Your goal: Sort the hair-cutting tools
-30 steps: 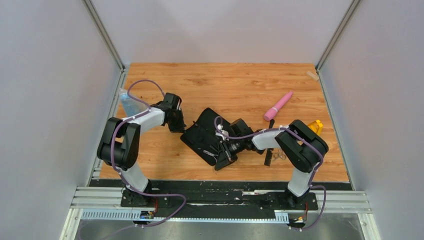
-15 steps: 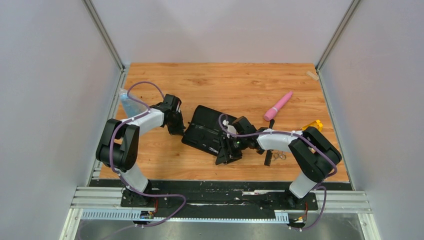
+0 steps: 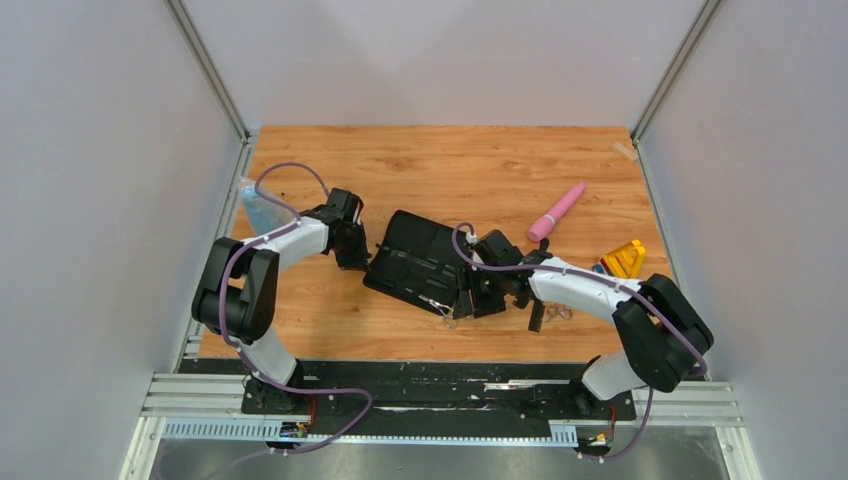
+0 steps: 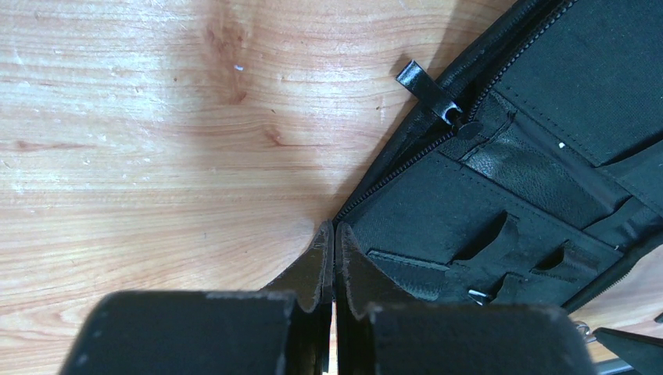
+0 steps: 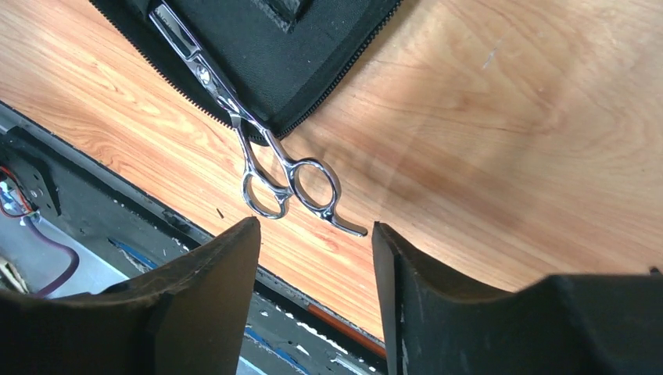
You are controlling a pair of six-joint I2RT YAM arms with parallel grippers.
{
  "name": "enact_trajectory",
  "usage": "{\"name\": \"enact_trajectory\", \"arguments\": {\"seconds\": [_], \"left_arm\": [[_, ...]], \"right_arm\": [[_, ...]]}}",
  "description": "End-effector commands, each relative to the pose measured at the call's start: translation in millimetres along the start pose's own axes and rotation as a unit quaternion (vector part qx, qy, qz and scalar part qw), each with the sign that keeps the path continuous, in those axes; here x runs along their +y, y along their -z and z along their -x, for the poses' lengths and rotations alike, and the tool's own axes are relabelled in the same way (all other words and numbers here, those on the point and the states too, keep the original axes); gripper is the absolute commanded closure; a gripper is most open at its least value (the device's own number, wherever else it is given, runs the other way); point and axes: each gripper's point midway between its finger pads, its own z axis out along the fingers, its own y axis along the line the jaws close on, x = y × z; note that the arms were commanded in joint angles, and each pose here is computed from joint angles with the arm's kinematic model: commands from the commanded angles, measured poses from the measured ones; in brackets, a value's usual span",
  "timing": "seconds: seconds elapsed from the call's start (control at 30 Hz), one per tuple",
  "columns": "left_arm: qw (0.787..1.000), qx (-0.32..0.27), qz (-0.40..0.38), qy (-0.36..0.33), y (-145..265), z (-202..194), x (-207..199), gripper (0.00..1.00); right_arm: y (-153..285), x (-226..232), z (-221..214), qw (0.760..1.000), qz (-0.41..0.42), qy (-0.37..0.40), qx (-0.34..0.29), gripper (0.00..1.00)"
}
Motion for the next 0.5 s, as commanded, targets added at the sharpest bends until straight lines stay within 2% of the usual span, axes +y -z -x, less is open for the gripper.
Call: {"name": "enact_trajectory", "arguments": {"seconds": [0.0,0.47], "left_arm": [[0.998,0.045,0.051,-0.017,0.7,-26.0,25.7,0.99],[0.997,0.05,0.047,-0.031,0.4,-24.5,24.1,0.99]], "right_arm": [[9.3,5.1,11.0,1.0,-0.014,0.013,-0.024,0.46],[-8.8,-7.0,11.3,0.998,-0.051,0.034,-0.01,0.67]]}}
